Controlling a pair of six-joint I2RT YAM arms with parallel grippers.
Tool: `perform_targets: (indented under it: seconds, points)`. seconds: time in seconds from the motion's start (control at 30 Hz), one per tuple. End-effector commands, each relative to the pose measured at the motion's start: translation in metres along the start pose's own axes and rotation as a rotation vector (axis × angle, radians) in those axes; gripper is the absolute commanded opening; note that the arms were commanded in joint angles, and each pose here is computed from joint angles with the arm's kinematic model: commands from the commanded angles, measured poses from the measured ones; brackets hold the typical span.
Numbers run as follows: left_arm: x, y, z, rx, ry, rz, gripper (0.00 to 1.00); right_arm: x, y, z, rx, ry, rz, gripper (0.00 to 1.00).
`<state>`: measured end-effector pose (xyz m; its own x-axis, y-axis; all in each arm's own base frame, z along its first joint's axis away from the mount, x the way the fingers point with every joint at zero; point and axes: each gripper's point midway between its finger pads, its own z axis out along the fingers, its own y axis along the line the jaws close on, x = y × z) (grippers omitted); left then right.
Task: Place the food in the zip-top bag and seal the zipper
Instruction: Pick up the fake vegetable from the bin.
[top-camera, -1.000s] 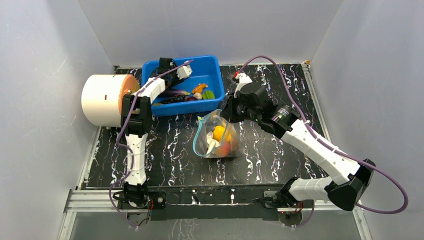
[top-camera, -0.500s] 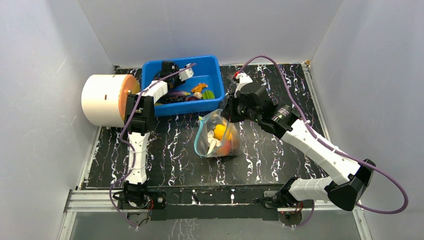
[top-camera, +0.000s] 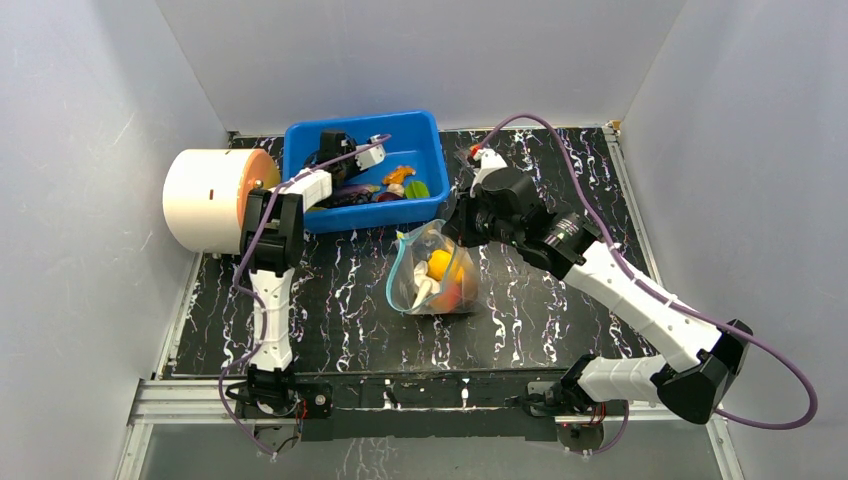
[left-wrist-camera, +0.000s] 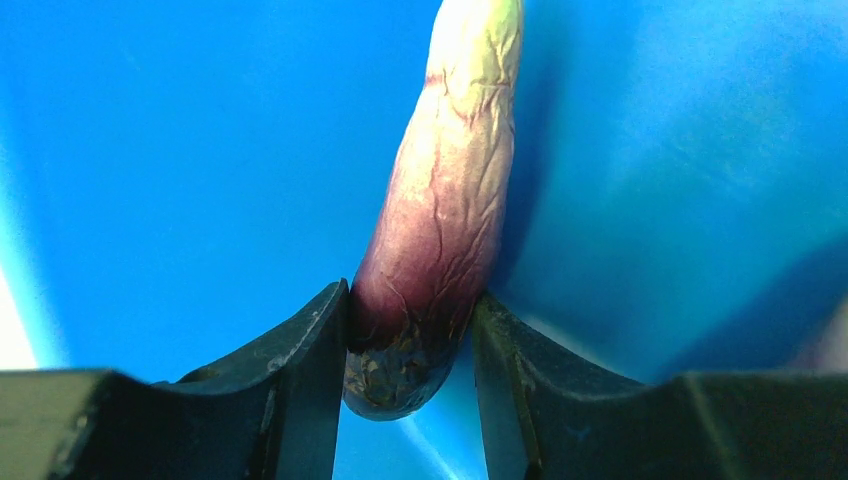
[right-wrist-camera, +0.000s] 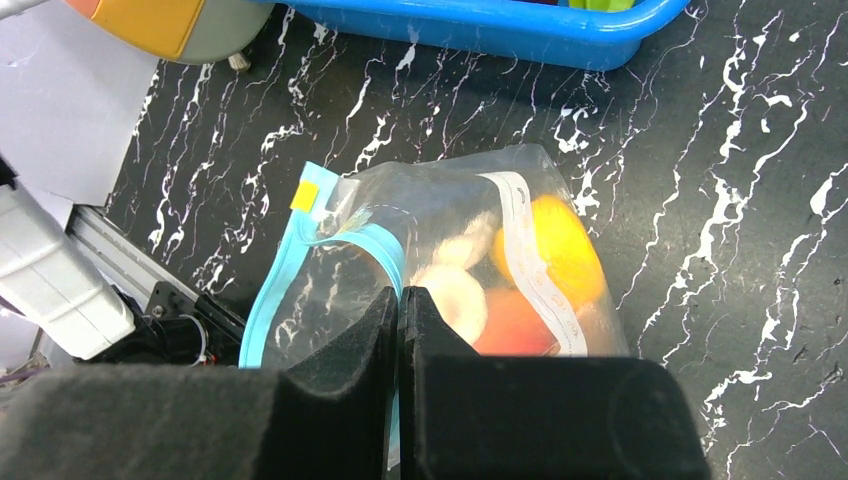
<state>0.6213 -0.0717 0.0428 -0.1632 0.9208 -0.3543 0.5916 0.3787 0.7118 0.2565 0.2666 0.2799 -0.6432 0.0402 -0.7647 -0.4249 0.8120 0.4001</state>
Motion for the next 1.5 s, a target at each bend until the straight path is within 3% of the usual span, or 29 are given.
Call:
perform_targets:
  seconds: [0.0, 0.47, 0.97, 1.2, 1.47]
  points:
    - [-0.040, 0.034, -0.057, -0.042, -0.107, -0.042, 0.25, -0.022, 0.012, -0.011, -0.053, -0.109, 0.012, 0.00]
    - [-0.103, 0.052, -0.151, -0.003, -0.271, -0.179, 0.25, -0.017, -0.001, -0.030, -0.023, -0.160, 0.042, 0.00]
    - [-0.180, 0.008, -0.305, 0.320, -0.749, -0.639, 0.24, -0.004, -0.018, -0.039, 0.016, -0.218, 0.167, 0.00]
    - [-0.182, -0.015, -0.368, 0.416, -0.865, -0.791, 0.30, -0.011, -0.016, -0.037, 0.012, -0.242, 0.193, 0.00]
    - [-0.181, -0.048, -0.426, 0.593, -0.956, -0.951, 0.29, -0.015, -0.007, -0.035, -0.031, -0.262, 0.300, 0.00]
